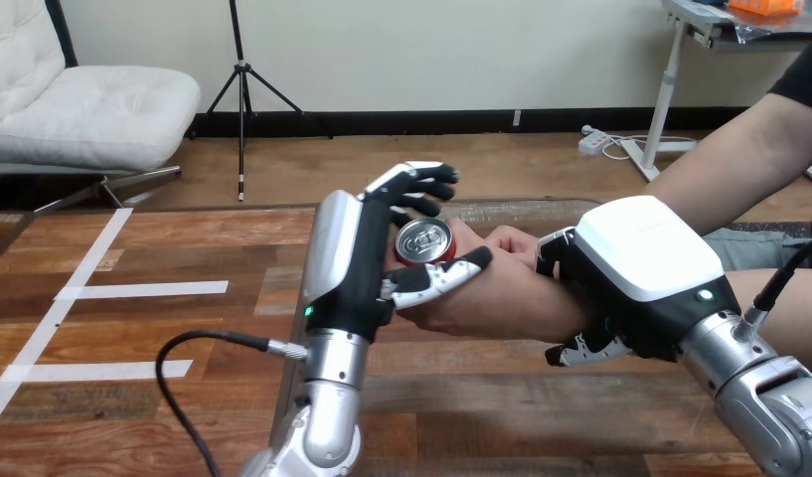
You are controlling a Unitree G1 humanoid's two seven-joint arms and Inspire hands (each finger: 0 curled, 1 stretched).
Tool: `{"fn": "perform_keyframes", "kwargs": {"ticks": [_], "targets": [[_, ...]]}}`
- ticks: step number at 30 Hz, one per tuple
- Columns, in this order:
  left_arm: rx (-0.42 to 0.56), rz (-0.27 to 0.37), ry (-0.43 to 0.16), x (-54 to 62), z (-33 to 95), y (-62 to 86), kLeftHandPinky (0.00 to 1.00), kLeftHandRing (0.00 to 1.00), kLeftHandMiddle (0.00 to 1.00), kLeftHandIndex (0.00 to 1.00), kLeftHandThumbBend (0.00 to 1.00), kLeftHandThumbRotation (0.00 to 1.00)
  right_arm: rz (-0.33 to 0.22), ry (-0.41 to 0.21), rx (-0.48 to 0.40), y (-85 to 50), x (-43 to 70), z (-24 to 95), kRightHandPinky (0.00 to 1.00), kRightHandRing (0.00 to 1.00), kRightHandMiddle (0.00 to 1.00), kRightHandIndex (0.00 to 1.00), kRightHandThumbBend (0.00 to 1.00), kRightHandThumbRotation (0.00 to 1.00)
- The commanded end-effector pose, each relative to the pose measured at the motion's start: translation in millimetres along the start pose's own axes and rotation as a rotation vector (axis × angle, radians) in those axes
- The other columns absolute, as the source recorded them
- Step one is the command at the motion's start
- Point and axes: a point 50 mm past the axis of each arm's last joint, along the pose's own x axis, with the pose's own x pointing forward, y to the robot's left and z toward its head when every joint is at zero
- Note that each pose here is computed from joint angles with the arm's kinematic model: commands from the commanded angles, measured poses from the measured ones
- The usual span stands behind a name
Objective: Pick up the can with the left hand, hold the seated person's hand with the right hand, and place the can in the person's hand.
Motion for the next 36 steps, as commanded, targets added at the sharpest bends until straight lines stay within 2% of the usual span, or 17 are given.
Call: {"fn": "perform_keyframes", "kwargs": {"ticks": [1, 12, 19, 30, 36], "targets": [[0.001, 0.015, -0.065, 11.0, 13.3, 2.6, 0.56, 0.66, 0.70, 0.69, 0.70, 0.08, 0.000, -0.039, 0.010, -1.1, 8.7, 7.4, 0.31, 0.35, 0.42, 0.47, 0.83, 0.00], [0.039, 0.010, -0.055, 9.1, 11.3, 4.1, 0.59, 0.69, 0.74, 0.74, 0.71, 0.18, 0.013, -0.032, -0.005, 1.4, 8.2, 6.6, 0.31, 0.37, 0.44, 0.56, 0.87, 0.00], [0.058, 0.012, -0.050, 8.3, 10.3, 4.6, 0.59, 0.69, 0.75, 0.75, 0.72, 0.19, 0.028, -0.023, -0.016, 2.8, 8.2, 6.1, 0.31, 0.38, 0.45, 0.61, 0.89, 0.00], [0.078, 0.008, -0.047, 7.5, 9.2, 5.2, 0.60, 0.70, 0.76, 0.78, 0.72, 0.22, 0.040, -0.020, -0.035, 4.0, 7.9, 6.0, 0.53, 0.60, 0.64, 0.68, 0.90, 0.00], [0.081, 0.007, -0.044, 6.9, 8.3, 5.6, 0.61, 0.71, 0.77, 0.78, 0.72, 0.23, 0.047, -0.022, -0.055, 4.0, 7.2, 6.6, 0.60, 0.67, 0.70, 0.71, 0.91, 0.02]]}}
